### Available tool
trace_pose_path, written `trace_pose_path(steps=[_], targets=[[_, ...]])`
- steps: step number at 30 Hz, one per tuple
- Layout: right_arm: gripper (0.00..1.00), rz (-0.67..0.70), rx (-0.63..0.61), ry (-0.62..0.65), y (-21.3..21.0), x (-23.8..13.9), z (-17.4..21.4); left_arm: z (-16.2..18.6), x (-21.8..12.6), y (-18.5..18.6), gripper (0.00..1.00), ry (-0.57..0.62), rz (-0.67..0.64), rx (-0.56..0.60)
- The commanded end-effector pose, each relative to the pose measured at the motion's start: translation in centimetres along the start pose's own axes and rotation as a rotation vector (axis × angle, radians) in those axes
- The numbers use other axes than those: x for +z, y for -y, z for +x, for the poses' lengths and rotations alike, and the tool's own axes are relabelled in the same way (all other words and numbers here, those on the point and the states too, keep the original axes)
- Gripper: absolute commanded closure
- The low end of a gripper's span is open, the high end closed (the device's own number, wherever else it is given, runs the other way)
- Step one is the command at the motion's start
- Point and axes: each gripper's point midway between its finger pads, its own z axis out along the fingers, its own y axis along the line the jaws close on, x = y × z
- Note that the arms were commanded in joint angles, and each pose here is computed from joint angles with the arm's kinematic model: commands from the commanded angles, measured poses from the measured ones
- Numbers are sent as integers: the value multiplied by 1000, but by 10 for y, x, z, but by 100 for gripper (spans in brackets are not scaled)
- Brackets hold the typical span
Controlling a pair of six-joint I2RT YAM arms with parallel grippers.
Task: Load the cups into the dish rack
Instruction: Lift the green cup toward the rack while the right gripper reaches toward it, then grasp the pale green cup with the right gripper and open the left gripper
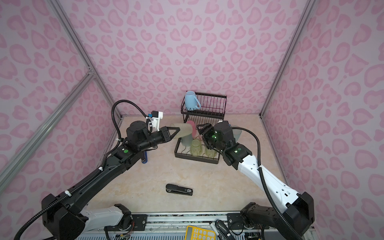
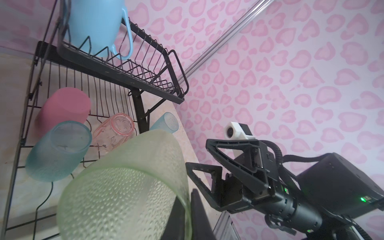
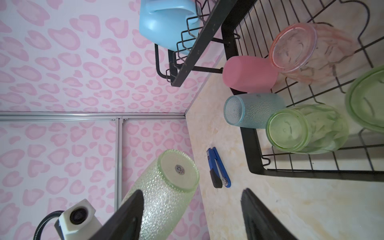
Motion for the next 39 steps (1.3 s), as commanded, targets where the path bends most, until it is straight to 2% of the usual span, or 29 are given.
trace_pose_path(steps=[1, 14, 24, 39], targets=[[24, -83, 91, -22, -16, 3, 0, -21, 3, 36, 92, 68, 147, 46], [22, -127, 217, -39, -24, 14, -14, -23, 20, 55, 92, 63, 257, 55], [22, -155, 247, -25, -34, 21, -31, -16, 28, 57, 92, 40, 277, 50], [23, -144, 228, -34, -34, 25, -30, -7, 45, 58, 92, 4, 292, 43]])
